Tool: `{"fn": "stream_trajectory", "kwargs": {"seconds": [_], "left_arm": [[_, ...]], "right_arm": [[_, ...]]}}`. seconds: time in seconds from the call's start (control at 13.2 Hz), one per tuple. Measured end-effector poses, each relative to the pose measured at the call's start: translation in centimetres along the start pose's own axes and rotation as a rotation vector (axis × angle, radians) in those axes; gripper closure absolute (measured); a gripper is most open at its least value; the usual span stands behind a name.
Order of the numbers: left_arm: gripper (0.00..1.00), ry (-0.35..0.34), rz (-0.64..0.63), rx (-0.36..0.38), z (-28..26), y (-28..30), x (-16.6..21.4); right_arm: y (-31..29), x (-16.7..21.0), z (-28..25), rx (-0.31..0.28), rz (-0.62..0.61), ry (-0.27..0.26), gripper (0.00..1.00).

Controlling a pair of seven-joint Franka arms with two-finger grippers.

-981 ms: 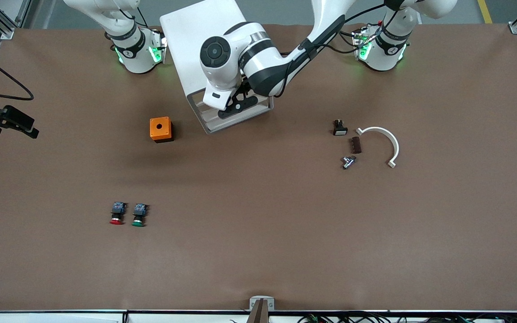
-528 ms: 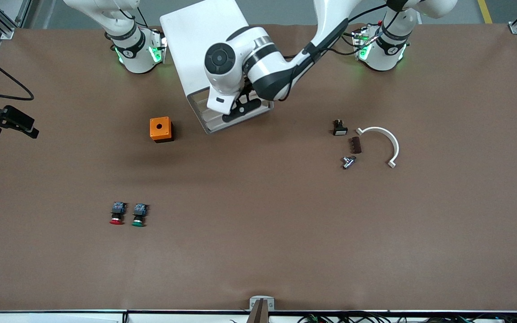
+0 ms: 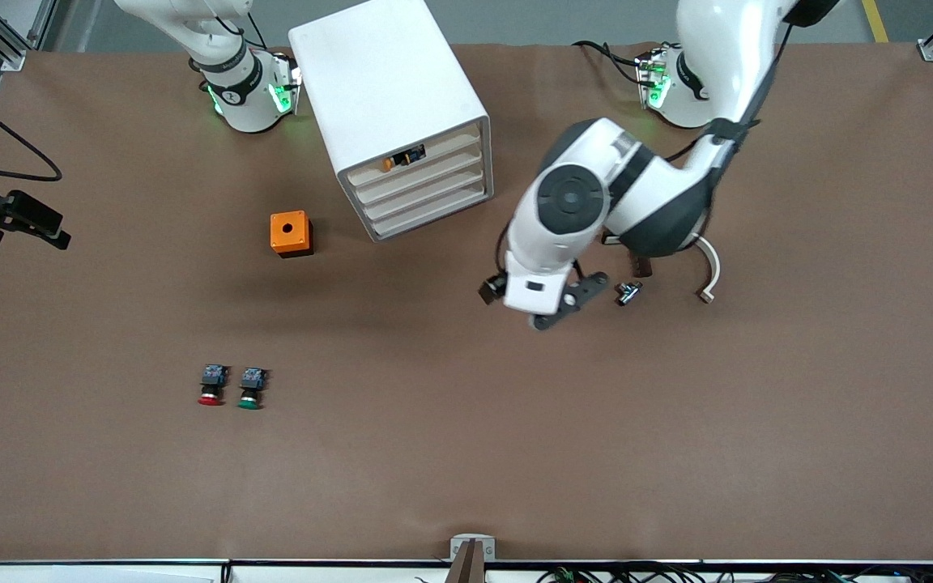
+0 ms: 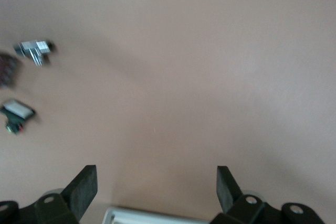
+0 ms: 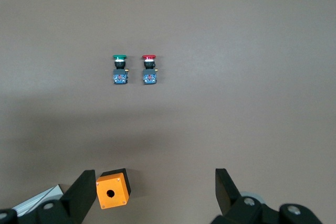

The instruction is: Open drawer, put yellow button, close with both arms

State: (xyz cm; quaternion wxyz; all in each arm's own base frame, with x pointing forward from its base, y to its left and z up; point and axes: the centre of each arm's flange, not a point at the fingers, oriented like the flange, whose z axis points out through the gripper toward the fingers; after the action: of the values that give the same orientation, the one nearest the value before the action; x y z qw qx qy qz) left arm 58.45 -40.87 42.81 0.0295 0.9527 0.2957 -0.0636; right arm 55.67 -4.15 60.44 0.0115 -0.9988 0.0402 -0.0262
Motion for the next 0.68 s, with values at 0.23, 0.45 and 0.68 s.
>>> {"fn": "stream_trajectory", "kwargs": {"seconds": [0.23,0.45,0.68], "left_arm": [[0.00,0.019,-0.020,-0.005,-4.4,-4.1,6.0],[0.00,0.028,0.049,0.022,-9.1,-8.7,9.4],[0.00,0.056,0.103,0.019,-14.1,-13.8,12.6]], "right_arm": [[0.0,0.0,0.0,0.000,0.000,-0.001,0.00],[0.0,0.0,0.0,0.000,0.000,-0.001,0.00],[0.0,0.0,0.1,0.000,0.000,-0.002,0.00]]}}
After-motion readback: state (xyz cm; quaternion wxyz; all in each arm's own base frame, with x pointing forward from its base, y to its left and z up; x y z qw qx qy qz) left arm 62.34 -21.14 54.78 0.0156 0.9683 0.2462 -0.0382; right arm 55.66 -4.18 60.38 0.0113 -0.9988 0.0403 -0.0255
